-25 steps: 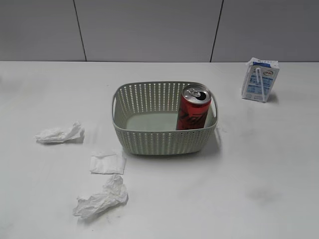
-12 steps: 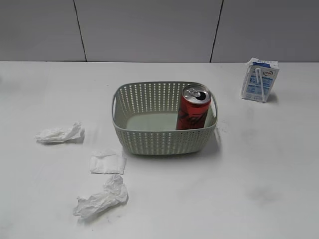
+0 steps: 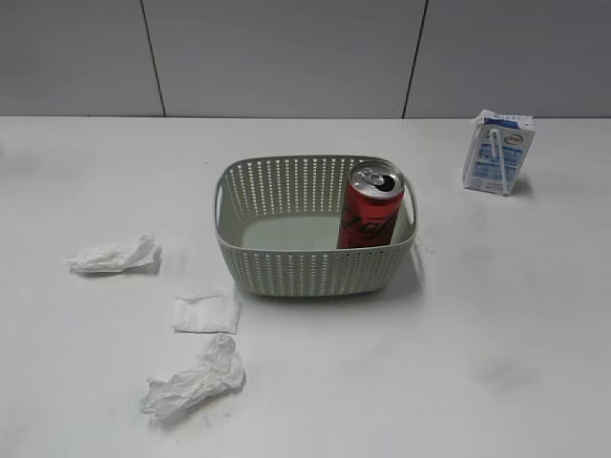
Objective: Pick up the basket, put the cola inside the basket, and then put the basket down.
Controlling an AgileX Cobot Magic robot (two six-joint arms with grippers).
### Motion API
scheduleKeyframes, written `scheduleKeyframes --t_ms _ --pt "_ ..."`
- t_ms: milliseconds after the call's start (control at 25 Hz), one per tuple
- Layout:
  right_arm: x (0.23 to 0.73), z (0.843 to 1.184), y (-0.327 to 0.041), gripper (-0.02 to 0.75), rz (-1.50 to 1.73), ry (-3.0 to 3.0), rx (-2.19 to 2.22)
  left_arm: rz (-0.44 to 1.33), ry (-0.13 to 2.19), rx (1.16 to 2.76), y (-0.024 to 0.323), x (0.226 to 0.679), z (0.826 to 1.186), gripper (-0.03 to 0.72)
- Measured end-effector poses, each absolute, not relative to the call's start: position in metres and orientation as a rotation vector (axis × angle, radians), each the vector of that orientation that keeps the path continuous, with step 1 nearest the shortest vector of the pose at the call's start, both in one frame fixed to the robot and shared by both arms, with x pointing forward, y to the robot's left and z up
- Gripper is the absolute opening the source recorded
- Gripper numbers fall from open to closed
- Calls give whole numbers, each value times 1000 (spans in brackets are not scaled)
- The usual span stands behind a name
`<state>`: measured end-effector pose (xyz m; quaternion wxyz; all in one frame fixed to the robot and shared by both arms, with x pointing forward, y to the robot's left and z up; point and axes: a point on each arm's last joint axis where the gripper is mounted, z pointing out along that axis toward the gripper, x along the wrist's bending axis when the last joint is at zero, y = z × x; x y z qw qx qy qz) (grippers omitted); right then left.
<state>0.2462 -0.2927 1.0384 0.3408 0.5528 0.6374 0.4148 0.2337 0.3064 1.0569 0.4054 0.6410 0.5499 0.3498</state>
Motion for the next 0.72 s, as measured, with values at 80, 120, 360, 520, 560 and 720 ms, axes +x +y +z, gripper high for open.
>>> scheduleKeyframes --t_ms 80,120,360,520,560,720 --pt "246 1038 -293 591 1079 1658 1438 882 1388 1618 306 234 1057 360" --pt "246 1038 -293 591 1079 1658 1438 882 1388 1618 306 234 1057 344" --pt "246 1038 -293 591 1079 1659 1437 884 1392 1616 306 234 1057 274" --pt "246 1038 -293 591 1079 1659 1437 921 1446 1581 306 233 1057 241" --pt "246 1038 -293 591 1079 1659 1437 937 1470 1566 306 233 1057 239" --pt "246 1038 -293 591 1079 1659 1437 995 1562 1503 305 232 1057 235"
